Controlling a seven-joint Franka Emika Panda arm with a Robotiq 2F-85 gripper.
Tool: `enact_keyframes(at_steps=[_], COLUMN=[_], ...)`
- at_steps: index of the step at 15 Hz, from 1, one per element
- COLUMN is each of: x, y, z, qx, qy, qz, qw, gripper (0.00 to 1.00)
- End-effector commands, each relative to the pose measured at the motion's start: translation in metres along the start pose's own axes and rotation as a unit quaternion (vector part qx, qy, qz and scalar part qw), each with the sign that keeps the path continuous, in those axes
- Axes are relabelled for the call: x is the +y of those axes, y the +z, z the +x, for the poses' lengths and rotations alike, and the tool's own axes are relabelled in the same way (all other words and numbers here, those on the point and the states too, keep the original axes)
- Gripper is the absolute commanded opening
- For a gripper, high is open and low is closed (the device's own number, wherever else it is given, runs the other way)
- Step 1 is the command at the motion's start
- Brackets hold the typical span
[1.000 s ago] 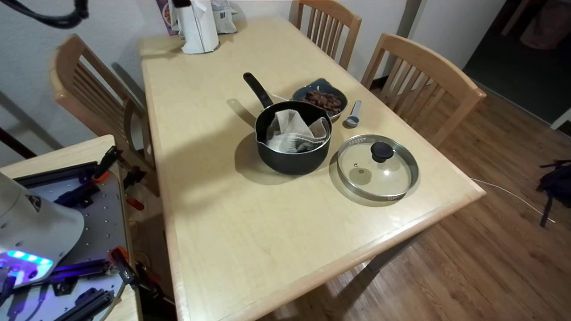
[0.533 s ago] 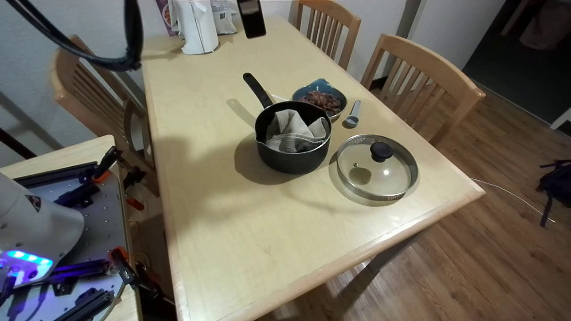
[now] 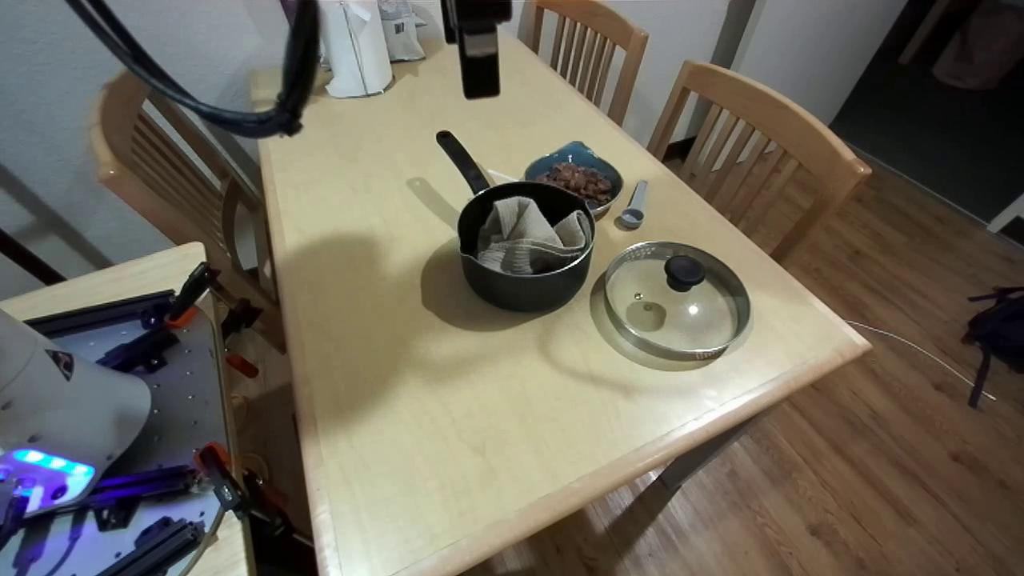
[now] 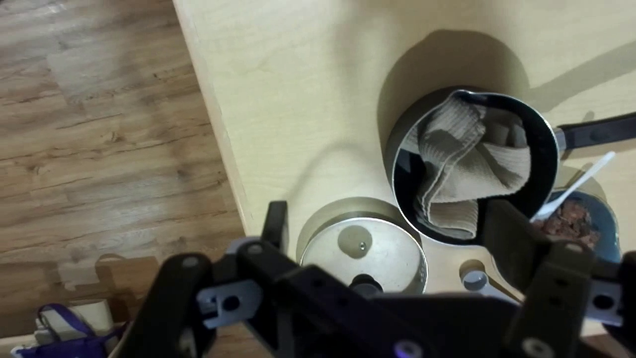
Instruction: Put the lid on the black pot
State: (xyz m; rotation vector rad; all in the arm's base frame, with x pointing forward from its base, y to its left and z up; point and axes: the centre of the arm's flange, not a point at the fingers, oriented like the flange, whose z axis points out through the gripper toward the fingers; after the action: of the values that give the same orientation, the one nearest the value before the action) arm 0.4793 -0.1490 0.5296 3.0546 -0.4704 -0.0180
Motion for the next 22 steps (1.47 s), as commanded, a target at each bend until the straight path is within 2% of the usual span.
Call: enact_keyframes(at_steps=[1,2,3,5,7,9,11,12,14,16,17,18,20,22], x=[0.025,0.027,0.018,0.023,0.022,0.021,0.027,0.032,0.042,0.049,0.052,0.048,0.050,0.050], y=[0.007,0.012,0.016,0.028,0.033,0.043,0.062,0.072,0.102,0.132,0.148,0.133,0.158,0.162], z=[0.069,0.077,0.035,0.055,0.064,0.076,0.113,0.129,0.161,0.185,0.188,0.157,0.170,0.170], qx=[-0.073,-0.096,-0.058,-0.083,-0.090,-0.030,0.038,0.052,0.061,0.053,0.048,0.046,0.038,0.042], qy=[-0.049,-0.044,-0.027,-0.028,-0.029,-0.037,-0.021,-0.014,-0.006,-0.007,-0.010,-0.012,-0.012,-0.030], qz=[-0.042,-0.056,-0.028,-0.040,-0.044,-0.041,-0.059,-0.055,-0.051,-0.058,-0.059,-0.063,-0.068,-0.068], qw=[0.9952,0.9928,0.9975,0.9953,0.9946,0.9980,0.9973,0.9971,0.9968,0.9969,0.9970,0.9968,0.9969,0.9963], gripper=[1.00,1.00,1.00,1.00,1.00,1.00,1.00,1.00,1.00,1.00,1.00,1.00,1.00,1.00])
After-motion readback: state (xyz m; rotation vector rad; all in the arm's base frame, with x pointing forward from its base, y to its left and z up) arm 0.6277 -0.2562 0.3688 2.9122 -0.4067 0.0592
